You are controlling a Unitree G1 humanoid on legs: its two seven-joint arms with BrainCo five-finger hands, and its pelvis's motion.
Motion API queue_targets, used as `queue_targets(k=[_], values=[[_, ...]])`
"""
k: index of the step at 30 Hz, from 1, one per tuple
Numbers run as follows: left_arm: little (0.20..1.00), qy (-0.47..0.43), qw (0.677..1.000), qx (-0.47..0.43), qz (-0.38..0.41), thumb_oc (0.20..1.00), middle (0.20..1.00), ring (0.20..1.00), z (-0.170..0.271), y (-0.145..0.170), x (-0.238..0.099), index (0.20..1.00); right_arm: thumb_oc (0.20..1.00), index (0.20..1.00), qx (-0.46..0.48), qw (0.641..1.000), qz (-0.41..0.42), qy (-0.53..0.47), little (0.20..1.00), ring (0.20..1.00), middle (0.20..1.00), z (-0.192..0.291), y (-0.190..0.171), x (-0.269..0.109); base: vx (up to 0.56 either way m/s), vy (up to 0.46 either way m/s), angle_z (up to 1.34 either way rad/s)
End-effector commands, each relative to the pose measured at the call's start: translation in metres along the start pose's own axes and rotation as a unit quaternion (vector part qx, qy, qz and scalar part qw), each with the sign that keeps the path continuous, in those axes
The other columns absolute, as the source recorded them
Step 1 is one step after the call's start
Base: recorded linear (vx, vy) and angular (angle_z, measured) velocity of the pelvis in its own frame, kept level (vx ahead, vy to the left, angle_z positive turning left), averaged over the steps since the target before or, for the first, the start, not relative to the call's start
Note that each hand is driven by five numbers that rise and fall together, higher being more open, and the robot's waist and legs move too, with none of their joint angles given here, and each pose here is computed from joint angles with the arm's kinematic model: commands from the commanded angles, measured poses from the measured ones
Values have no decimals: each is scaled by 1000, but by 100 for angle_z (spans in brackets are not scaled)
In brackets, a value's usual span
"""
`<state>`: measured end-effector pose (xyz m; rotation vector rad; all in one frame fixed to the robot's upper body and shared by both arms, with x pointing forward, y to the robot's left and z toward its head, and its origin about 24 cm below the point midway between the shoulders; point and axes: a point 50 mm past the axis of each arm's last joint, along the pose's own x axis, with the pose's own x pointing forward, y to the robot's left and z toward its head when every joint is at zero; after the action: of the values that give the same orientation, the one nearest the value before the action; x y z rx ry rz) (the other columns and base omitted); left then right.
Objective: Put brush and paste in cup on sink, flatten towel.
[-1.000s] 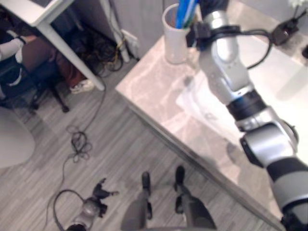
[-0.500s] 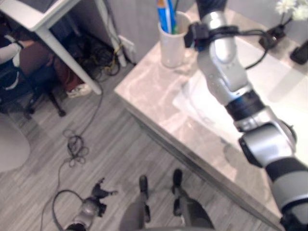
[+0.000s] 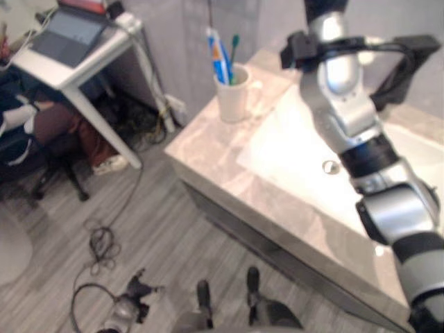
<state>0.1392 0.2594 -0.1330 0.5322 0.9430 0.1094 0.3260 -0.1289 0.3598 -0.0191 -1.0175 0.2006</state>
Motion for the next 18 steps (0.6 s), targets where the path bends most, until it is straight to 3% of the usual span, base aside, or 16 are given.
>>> queue_targets(k=[1, 8, 9, 18], values=[[1000, 21, 1000, 14, 2, 1000, 1000, 1000, -10, 9, 1, 1000, 1000, 1000, -84, 994, -14, -73, 1000, 1000, 1000, 39, -46, -1, -46, 136, -4], [1000, 55, 998, 22, -33, 1000, 1000, 1000, -32, -8, -9, 1000, 1000, 1000, -149, 987, -33, -46, 1000, 1000, 1000, 50, -97, -51, -56, 112, -34], [1000, 61, 996, 38, -46, 1000, 1000, 1000, -38, -14, -11, 1000, 1000, 1000, -169, 984, -59, -21, 1000, 1000, 1000, 49, -116, -73, -112, 159, -32], [1000, 82, 994, 38, -55, 1000, 1000, 1000, -49, -22, -17, 1000, 1000, 1000, -159, 981, -105, -27, 1000, 1000, 1000, 47, -120, -98, -73, 84, -39]])
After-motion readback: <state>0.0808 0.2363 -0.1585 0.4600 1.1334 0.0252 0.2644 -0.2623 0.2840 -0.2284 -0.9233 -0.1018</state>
